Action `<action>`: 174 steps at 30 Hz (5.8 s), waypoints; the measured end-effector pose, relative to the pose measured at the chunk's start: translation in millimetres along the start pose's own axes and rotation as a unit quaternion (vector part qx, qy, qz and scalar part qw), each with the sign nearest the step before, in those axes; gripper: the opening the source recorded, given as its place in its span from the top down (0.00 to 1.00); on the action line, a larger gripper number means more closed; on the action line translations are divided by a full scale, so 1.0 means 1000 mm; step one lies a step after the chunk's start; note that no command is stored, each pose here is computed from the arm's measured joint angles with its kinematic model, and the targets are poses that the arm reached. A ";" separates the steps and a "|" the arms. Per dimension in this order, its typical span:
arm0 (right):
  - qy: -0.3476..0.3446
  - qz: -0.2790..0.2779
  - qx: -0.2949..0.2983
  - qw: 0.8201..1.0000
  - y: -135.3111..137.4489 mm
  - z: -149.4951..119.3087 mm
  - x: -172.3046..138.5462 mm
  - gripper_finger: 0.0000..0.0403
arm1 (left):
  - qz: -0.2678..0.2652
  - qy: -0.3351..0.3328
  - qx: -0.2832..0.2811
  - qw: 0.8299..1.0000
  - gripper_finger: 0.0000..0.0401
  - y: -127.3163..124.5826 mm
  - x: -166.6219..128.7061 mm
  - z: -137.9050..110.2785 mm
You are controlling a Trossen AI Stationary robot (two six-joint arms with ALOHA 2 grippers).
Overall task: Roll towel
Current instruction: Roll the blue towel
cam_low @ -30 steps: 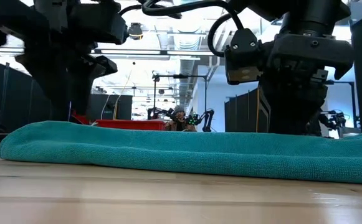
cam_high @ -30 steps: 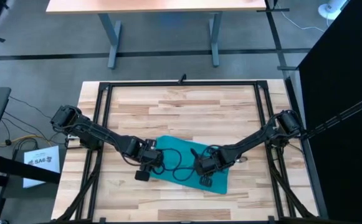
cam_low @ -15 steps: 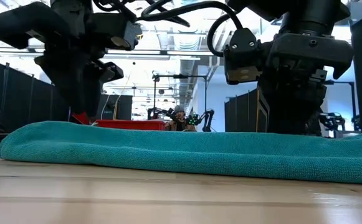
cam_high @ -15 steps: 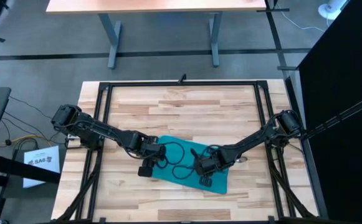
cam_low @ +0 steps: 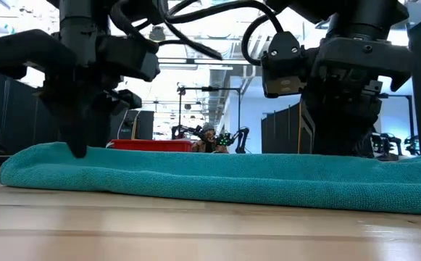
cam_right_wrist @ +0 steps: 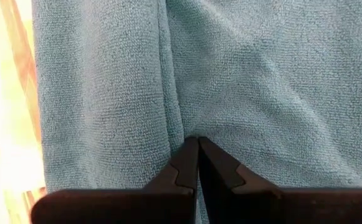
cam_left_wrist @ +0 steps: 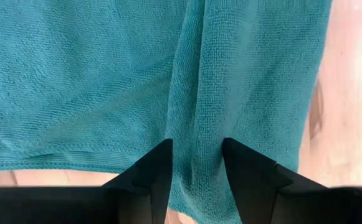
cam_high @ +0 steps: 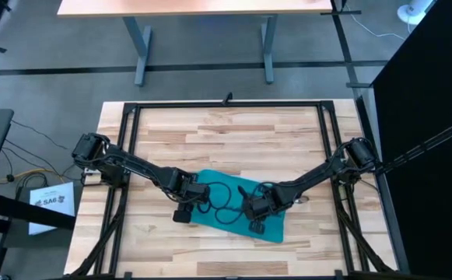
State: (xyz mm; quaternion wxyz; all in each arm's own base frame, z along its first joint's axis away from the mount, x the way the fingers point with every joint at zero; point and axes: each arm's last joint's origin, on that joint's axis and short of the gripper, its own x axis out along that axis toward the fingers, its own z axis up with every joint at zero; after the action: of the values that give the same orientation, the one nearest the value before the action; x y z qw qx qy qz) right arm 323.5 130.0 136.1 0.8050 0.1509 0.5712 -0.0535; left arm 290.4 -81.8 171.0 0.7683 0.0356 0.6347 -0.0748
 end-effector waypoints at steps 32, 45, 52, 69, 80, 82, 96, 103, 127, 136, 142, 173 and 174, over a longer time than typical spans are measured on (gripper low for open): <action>0.002 0.000 -0.016 1.000 0.001 -0.001 0.000 1.00 | 0.018 -0.013 -0.017 1.000 1.00 0.029 -0.009 0.009; 0.002 0.000 -0.018 1.000 0.002 -0.002 0.000 1.00 | 0.020 -0.001 -0.022 1.000 0.97 0.036 -0.002 0.002; 0.002 0.000 -0.023 1.000 0.001 -0.002 -0.001 1.00 | 0.034 0.019 -0.022 0.999 0.81 0.036 -0.010 0.003; -0.053 -0.010 -0.022 0.998 0.055 -0.031 -0.053 1.00 | 0.083 -0.026 0.065 0.994 0.73 -0.011 -0.031 0.023; 0.015 -0.047 0.000 0.999 0.061 -0.055 -0.013 1.00 | 0.081 -0.021 0.008 0.996 0.73 0.002 0.002 0.006; 0.025 -0.059 -0.003 0.998 0.059 -0.059 -0.011 1.00 | 0.077 -0.027 -0.011 0.997 0.73 0.003 0.007 0.003; 0.060 -0.081 -0.097 0.990 0.065 -0.090 -0.014 1.00 | 0.056 -0.059 -0.197 0.977 0.73 -0.031 0.019 -0.009; 0.064 -0.070 -0.127 0.987 0.077 -0.110 -0.019 1.00 | 0.063 -0.058 -0.223 0.971 0.73 -0.052 0.019 -0.017; -0.005 0.023 0.005 1.000 0.101 -0.093 -0.096 0.68 | 0.071 -0.108 0.044 0.991 0.71 -0.111 -0.054 0.034; 0.015 -0.015 -0.012 1.000 0.090 -0.100 -0.087 0.48 | 0.096 -0.049 0.036 0.994 0.65 -0.130 0.005 0.050; 0.029 -0.024 -0.038 0.999 0.092 -0.108 -0.075 0.45 | 0.119 -0.047 0.035 0.991 0.65 -0.131 0.017 0.059; 0.093 -0.087 -0.032 0.991 0.098 -0.130 -0.020 0.49 | 0.112 -0.039 0.059 0.991 0.66 -0.135 0.025 0.059; 0.093 -0.087 -0.031 0.991 0.098 -0.129 -0.019 0.49 | 0.115 -0.037 0.060 0.991 0.66 -0.135 0.028 0.058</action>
State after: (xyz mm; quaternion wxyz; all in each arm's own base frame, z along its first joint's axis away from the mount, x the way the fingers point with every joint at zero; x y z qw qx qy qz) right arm 225.2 260.7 132.9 0.7450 0.0797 0.6560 -0.0909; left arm 330.5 -225.9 160.0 0.7914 0.1519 0.5916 -0.0250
